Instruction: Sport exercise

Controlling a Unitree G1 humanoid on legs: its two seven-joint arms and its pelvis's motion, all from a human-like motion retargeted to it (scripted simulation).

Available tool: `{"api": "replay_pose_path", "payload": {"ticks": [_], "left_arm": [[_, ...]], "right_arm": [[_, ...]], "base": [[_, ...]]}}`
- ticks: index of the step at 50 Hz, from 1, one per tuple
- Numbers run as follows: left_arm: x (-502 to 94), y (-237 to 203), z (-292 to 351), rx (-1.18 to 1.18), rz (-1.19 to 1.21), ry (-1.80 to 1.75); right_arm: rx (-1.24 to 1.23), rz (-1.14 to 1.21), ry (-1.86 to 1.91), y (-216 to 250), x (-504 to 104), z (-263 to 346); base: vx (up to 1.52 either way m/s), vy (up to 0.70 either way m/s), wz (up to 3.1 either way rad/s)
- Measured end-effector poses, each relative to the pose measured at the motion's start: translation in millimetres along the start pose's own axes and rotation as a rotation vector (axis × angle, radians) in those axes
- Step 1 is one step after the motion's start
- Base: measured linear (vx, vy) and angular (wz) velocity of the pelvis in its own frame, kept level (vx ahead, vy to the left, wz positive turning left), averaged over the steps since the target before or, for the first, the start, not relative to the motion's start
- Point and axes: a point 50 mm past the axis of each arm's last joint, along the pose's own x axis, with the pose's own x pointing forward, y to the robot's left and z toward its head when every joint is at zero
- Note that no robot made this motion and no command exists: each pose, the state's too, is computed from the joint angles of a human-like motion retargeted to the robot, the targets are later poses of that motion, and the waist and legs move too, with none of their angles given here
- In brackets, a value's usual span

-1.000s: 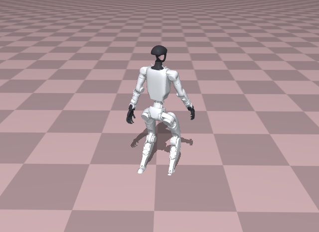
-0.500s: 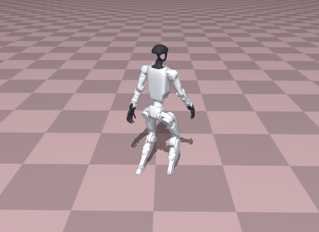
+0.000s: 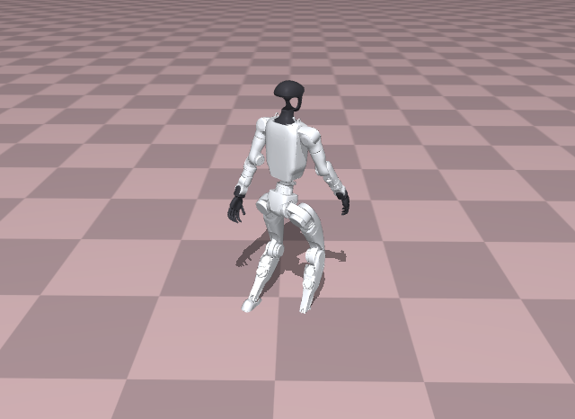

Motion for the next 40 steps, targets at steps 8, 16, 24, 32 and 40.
{"api": "replay_pose_path", "payload": {"ticks": [8,16,24,32,40], "left_arm": [[1.2,-8.1,-6.4,-0.008,-0.025,0.021],[2.6,-20.0,-16.4,-0.010,-0.061,0.052],[3.5,-33.9,-25.8,-0.007,-0.103,0.084],[3.6,-48.2,-33.5,-0.010,-0.145,0.114],[2.9,-64.5,-42.4,-0.014,-0.192,0.147]], "right_arm": [[-0.004,0.011,-0.024,2.2,1.0,8.7],[0.000,0.022,-0.036,5.8,1.4,12.3],[0.002,0.032,-0.044,8.0,1.8,15.7],[-0.002,0.041,-0.050,9.2,2.1,19.4],[-0.010,0.057,-0.053,14.1,2.4,20.9]], "base": [[0.03,0.00,-0.21],[0.03,0.00,-0.21],[0.03,0.01,-0.23],[0.03,0.01,-0.24],[0.03,0.01,-0.27]]}}
